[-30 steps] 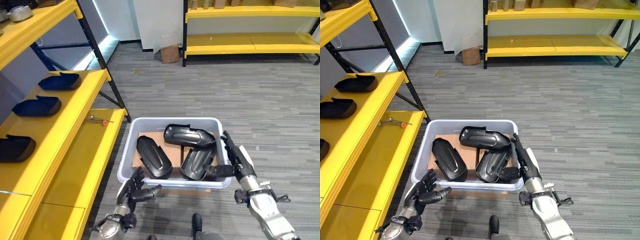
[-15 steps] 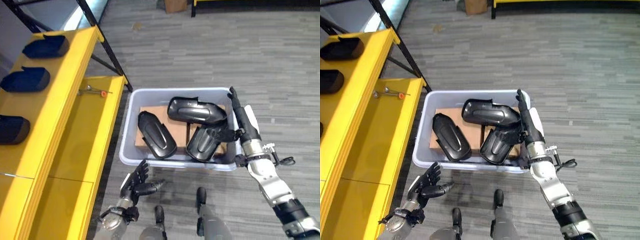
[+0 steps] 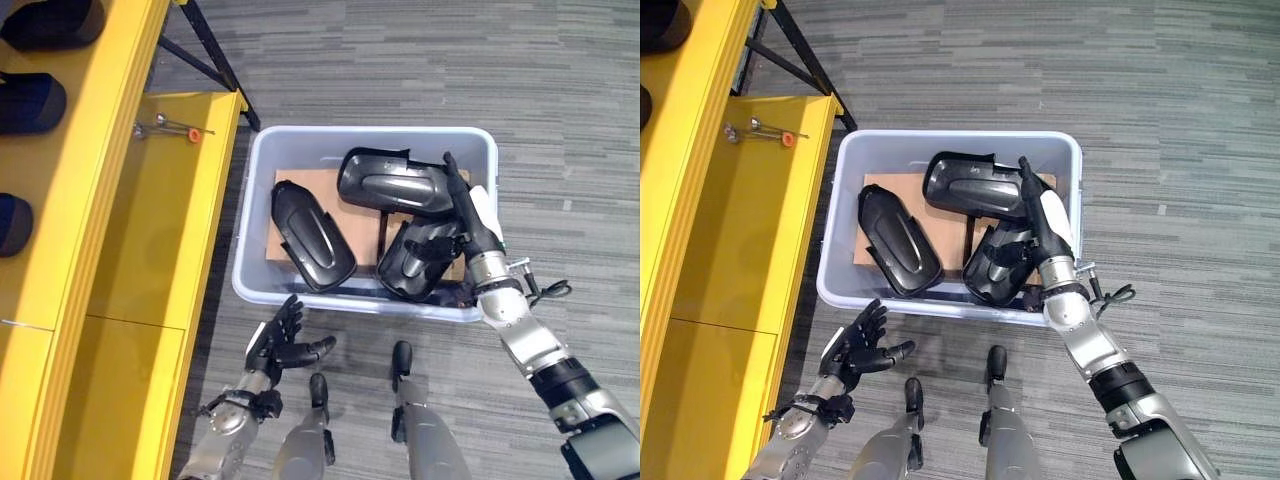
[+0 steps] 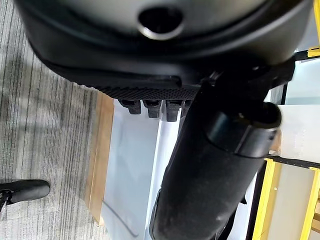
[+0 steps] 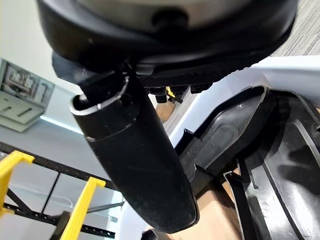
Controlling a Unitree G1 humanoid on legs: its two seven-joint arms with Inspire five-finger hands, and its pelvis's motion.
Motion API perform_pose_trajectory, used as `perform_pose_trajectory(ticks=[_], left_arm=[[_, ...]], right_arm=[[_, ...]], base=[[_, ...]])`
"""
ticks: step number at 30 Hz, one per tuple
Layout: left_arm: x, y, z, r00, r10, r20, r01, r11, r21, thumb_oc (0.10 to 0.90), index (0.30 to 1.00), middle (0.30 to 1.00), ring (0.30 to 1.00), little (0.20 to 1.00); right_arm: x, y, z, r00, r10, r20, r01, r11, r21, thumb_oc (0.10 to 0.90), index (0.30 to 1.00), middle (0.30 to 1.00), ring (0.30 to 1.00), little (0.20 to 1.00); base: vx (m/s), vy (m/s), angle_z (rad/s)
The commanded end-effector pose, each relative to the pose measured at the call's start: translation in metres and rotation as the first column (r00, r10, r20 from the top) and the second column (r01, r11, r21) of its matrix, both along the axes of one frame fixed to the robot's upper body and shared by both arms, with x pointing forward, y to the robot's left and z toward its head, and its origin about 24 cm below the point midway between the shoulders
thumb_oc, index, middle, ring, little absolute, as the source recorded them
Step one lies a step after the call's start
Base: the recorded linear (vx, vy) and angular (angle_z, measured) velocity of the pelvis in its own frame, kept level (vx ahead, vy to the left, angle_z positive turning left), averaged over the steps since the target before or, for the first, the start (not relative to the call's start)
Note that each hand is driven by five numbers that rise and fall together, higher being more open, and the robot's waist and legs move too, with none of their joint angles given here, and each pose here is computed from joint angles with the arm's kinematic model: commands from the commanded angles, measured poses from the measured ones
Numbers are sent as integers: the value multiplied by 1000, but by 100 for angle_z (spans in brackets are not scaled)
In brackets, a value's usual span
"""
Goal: Move parts from the plastic box to the shelf.
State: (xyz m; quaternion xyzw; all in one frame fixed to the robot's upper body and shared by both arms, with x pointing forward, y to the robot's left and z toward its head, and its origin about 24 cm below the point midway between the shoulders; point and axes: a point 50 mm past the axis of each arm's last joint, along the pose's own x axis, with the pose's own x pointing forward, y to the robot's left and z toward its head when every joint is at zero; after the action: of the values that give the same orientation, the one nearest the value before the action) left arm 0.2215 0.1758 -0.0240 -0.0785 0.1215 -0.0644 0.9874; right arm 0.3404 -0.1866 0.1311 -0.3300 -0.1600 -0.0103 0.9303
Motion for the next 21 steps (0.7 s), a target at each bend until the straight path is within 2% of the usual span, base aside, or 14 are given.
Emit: perform_pose_trajectory(ticks=[1, 6, 9, 21], left_arm=[[7, 6, 29, 988, -9, 153, 8, 1000, 6, 900, 1000, 1000, 1000, 1000], [9, 6, 31, 987, -7, 160, 5, 1000, 11, 900, 1000, 1000, 1000, 1000], [11, 8, 34, 985, -2, 175, -1, 1000, 19, 900, 1000, 1000, 1000, 1000], [15, 13, 40, 978, 30, 207, -40, 998, 45, 900, 1000, 1000, 1000, 1000]], right_arm=[[7, 27, 47, 975, 94, 201, -91, 996, -25, 900, 1000, 1000, 1000, 1000], [7, 37, 49, 968, 132, 213, -117, 990, -81, 900, 1000, 1000, 1000, 1000], [7, 44, 53, 960, 160, 230, -121, 977, -174, 900, 1000, 1000, 1000, 1000], [1, 64, 47, 948, 234, 217, -167, 943, -287, 900, 1000, 1000, 1000, 1000]], base=[[-13, -5, 4], [0, 1, 3], [0, 0, 0], [1, 3, 3]])
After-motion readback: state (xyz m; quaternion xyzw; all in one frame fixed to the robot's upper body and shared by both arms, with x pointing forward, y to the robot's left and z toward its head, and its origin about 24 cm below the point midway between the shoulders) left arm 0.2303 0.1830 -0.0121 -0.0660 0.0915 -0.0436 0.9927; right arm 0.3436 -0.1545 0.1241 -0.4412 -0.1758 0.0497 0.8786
